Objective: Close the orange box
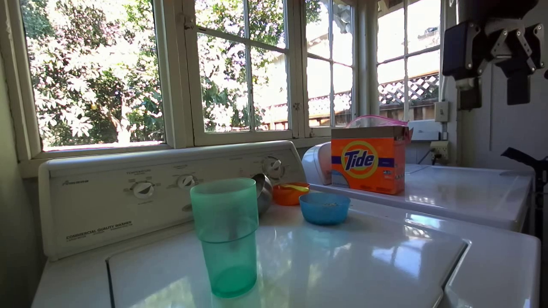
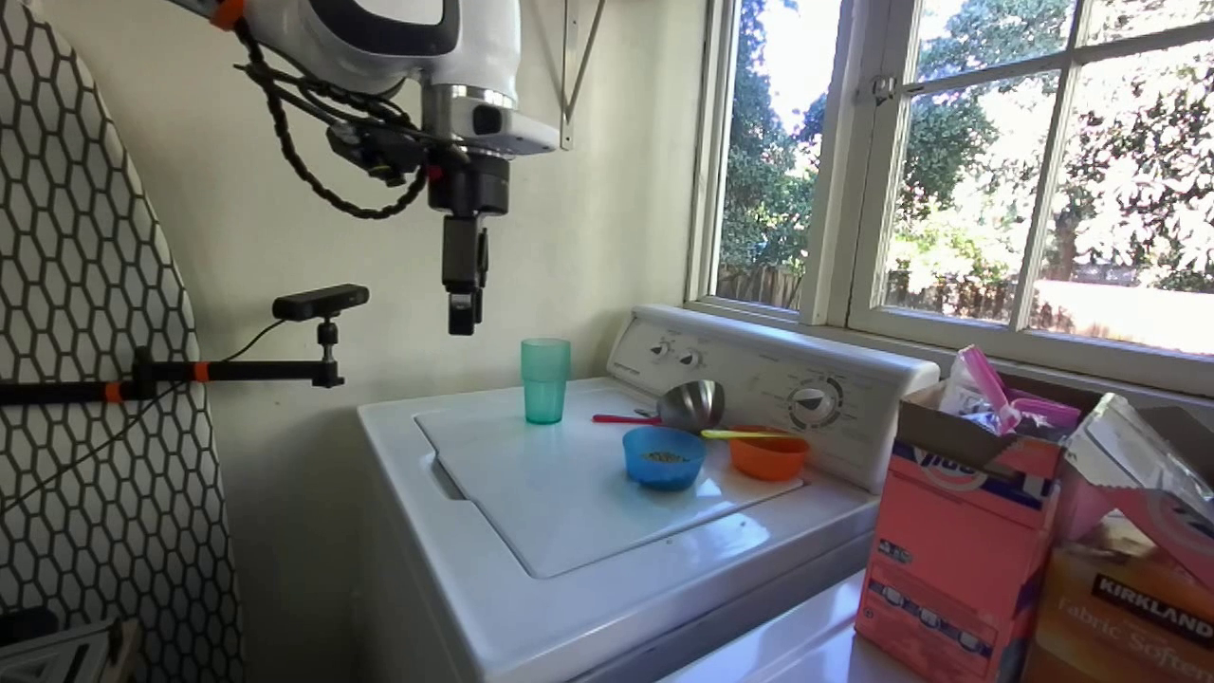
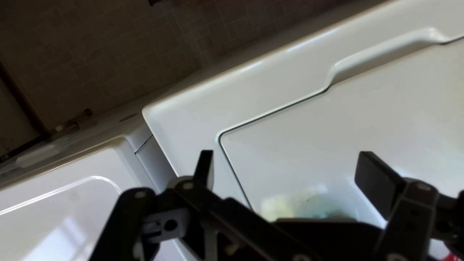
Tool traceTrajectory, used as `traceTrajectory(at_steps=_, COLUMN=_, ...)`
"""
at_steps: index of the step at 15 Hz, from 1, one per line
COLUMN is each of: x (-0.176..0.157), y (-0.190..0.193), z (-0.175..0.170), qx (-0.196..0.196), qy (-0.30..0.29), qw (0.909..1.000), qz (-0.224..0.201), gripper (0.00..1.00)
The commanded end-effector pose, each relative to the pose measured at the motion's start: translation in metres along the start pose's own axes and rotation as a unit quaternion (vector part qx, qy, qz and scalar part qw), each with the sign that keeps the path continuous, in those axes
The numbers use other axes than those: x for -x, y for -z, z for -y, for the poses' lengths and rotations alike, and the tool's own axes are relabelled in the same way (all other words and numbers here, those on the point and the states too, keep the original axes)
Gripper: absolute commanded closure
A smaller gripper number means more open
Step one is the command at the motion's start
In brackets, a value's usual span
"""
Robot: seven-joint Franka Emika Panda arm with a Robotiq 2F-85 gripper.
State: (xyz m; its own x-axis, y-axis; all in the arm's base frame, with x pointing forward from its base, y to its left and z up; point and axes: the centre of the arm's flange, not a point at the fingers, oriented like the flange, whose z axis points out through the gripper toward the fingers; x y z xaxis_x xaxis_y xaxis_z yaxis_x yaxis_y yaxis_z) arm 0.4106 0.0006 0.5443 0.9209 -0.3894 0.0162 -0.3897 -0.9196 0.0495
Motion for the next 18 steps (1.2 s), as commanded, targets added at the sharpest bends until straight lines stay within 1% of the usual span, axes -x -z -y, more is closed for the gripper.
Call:
traceTrajectory(at_steps=1, x=-0.066, y=0.017, z=-0.047, qx=-0.070, qy=-0.060, qw=0.9949, qz=0.041, gripper=0.00)
traceTrajectory(at_steps=3, x=-0.094, y=0.017, z=-0.073, qx=-0.094, qy=-0.115, qw=0.9876, qz=0.051, gripper=0.00)
traceTrajectory(at_steps=6, x=-0.131, y=0.011, z=-0.093, qx=-0.121, qy=-0.183, qw=0.9731, qz=0.070, gripper=0.00)
traceTrajectory(at_steps=7, x=-0.126, y=0.016, z=-0.090, qx=-0.134, qy=-0.207, qw=0.9667, qz=0.067, gripper=0.00)
traceTrajectory(at_steps=8, x=-0.110, y=0.004, z=-0.098, qx=-0.114, qy=-0.168, qw=0.9780, qz=0.046, gripper=0.00)
traceTrajectory(at_steps=9, x=-0.118, y=0.004, z=-0.097, qx=-0.120, qy=-0.183, qw=0.9744, qz=0.050, gripper=0.00)
traceTrajectory(at_steps=11, x=-0.122, y=0.006, z=-0.094, qx=-0.122, qy=-0.193, qw=0.9720, qz=0.055, gripper=0.00)
traceTrajectory(at_steps=12, x=-0.133, y=0.009, z=-0.096, qx=-0.160, qy=-0.235, qw=0.9571, qz=0.057, gripper=0.00)
traceTrajectory(at_steps=13, x=-0.147, y=0.011, z=-0.104, qx=-0.171, qy=-0.262, qw=0.9481, qz=0.056, gripper=0.00)
traceTrajectory(at_steps=16, x=-0.178, y=0.018, z=-0.150, qx=-0.204, qy=-0.323, qw=0.9221, qz=0.062, gripper=0.00)
traceTrajectory(at_steps=18, x=-0.196, y=0.014, z=-0.183, qx=-0.224, qy=-0.367, qw=0.9009, qz=0.058, gripper=0.00)
